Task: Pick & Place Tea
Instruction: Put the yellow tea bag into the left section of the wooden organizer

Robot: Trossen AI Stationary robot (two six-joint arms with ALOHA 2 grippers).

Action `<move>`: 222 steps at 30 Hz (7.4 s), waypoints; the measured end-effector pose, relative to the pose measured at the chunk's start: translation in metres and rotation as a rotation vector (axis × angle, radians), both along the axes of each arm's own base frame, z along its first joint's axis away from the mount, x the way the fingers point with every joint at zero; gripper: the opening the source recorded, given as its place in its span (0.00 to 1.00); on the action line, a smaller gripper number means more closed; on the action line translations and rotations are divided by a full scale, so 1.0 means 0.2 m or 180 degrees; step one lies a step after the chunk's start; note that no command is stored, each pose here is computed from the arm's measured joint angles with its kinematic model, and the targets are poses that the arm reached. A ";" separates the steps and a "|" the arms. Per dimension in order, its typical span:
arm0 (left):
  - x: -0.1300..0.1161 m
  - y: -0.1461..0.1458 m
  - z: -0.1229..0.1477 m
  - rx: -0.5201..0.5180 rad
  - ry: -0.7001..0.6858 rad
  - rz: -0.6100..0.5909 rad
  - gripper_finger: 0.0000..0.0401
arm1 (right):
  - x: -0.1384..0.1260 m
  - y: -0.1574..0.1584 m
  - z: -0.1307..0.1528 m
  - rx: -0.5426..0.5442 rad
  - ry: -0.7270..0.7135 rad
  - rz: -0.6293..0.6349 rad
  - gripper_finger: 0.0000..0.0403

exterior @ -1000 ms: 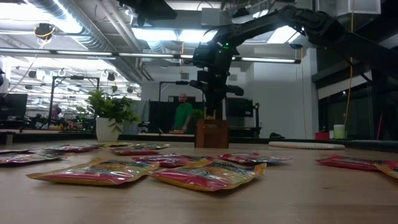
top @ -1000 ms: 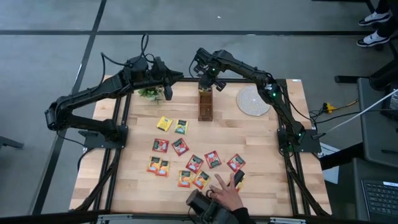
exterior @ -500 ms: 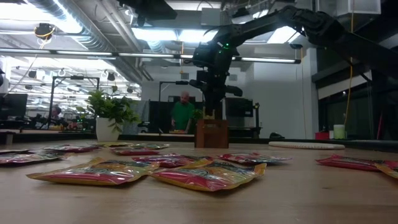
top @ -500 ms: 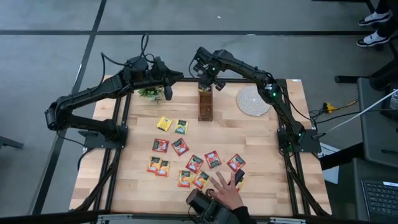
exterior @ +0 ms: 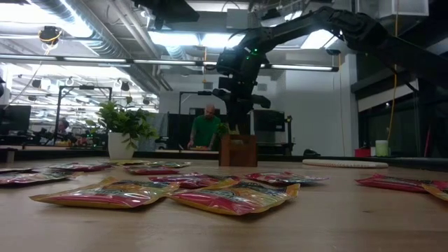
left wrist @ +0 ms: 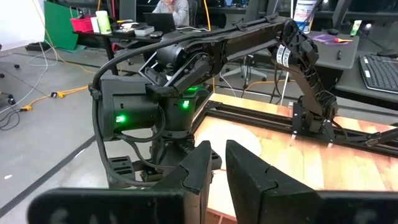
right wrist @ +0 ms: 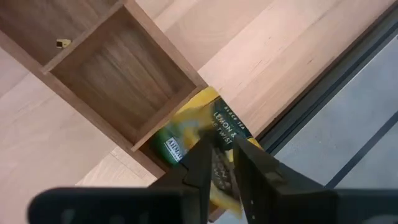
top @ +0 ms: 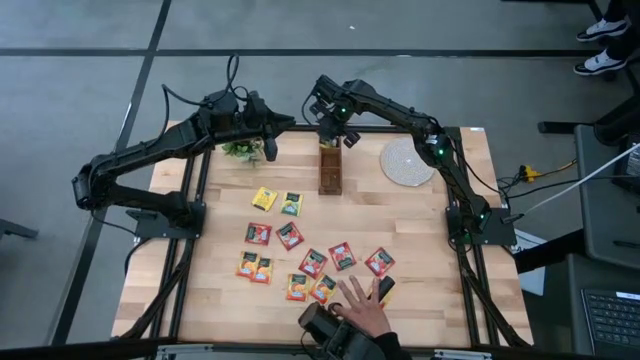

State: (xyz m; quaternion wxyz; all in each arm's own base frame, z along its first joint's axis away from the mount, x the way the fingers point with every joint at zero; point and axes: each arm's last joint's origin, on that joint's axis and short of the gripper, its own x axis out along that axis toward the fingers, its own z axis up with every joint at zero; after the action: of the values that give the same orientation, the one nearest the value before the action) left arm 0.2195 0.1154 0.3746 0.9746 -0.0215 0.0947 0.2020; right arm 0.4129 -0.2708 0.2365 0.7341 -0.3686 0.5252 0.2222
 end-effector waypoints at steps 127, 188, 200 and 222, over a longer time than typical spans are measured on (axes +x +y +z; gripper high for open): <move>-0.46 -0.32 -0.34 -0.0325 -0.0390 -0.0068 0.11 | 0.30 1.07 0.19 0.2243 -0.0715 -0.2751 0.00; -0.54 -0.40 -0.61 -0.0864 -0.0351 -0.0150 0.11 | 0.38 0.89 -0.17 0.3101 -0.0171 -0.4138 0.00; -0.54 -0.41 -0.62 -0.0887 -0.0338 -0.0144 0.11 | 0.47 0.93 -0.21 0.2669 -0.0031 -0.4174 0.00; -0.51 -0.40 -0.67 -0.1060 -0.0023 -0.0077 0.11 | 0.42 0.82 -0.36 0.2002 0.0093 -0.4365 0.00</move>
State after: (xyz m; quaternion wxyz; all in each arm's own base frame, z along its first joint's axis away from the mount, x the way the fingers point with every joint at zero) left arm 0.1166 0.0357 0.2405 0.9602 -0.1823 0.1236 0.1718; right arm 0.4978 -0.1065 0.1653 0.7715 0.2709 0.5583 -0.1403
